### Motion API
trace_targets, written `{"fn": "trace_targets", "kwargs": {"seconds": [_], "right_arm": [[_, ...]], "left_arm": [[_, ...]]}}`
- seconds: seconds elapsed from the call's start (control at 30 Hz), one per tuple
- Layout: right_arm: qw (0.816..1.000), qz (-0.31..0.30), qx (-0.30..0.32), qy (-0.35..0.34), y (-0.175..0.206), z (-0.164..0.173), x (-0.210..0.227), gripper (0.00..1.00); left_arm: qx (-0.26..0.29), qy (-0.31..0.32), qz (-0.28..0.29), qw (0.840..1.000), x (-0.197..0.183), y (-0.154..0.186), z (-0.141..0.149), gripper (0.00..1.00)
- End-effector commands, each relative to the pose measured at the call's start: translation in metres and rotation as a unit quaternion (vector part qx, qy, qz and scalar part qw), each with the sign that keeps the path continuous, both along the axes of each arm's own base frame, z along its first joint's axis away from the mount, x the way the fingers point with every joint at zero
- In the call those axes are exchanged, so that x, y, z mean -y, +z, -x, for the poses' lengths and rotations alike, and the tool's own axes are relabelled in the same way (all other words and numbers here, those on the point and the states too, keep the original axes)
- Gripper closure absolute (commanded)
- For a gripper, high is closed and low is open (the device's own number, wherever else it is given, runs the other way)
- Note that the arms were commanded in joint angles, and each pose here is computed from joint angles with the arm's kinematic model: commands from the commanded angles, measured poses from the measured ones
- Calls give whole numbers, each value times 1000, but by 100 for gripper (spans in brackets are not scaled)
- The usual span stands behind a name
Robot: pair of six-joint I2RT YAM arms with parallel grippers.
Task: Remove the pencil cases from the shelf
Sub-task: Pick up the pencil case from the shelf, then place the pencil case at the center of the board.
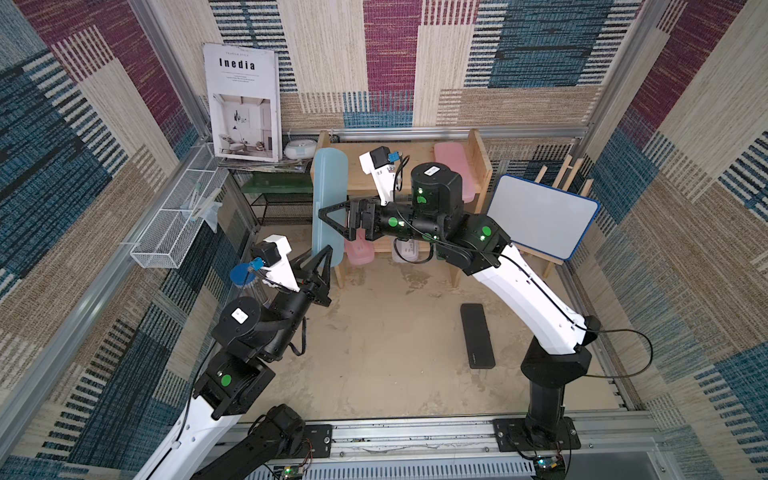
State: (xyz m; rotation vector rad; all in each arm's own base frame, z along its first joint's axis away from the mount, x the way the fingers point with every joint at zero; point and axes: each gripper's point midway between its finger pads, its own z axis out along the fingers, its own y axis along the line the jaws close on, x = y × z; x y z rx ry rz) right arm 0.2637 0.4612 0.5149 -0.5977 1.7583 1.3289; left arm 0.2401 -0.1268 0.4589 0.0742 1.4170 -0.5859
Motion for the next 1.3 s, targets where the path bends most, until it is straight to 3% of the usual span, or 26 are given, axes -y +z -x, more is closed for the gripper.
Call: {"fn": "trace_targets", "kwargs": {"seconds": [0.0,0.4,0.53,0.6,0.73,0.83,1.0,1.1,1.27], "right_arm": [[1000,-9,-1,1,2,-1,-5,1],[1000,5,-6,-15,-11,-9,-13,0],[1000,6,-2,-22,-9,-11,-10,16],[1000,9,-2,-24,-10,-11,-10,23],[999,31,4,-41,-16,-12,-4,25],[995,75,17,-63,-26,-8,12,25],[978,189,11,-84,-83,22,61,24],[965,237,-54,-102,-146,43,104,24],[940,257,-180,-135,-243,84,170,23]], "left_arm": [[18,-14,6,1000,2,11,5,79],[11,-7,-1,1000,1,6,4,79],[9,-4,-2,1000,0,4,3,78],[8,-2,-2,1000,-1,3,3,71],[3,9,-3,1000,-5,1,3,43],[-2,30,0,1000,-14,-1,2,29],[-15,70,-8,997,-31,0,3,21],[-20,79,-12,997,-34,-2,3,20],[-30,75,0,997,-32,-10,1,20]]}}
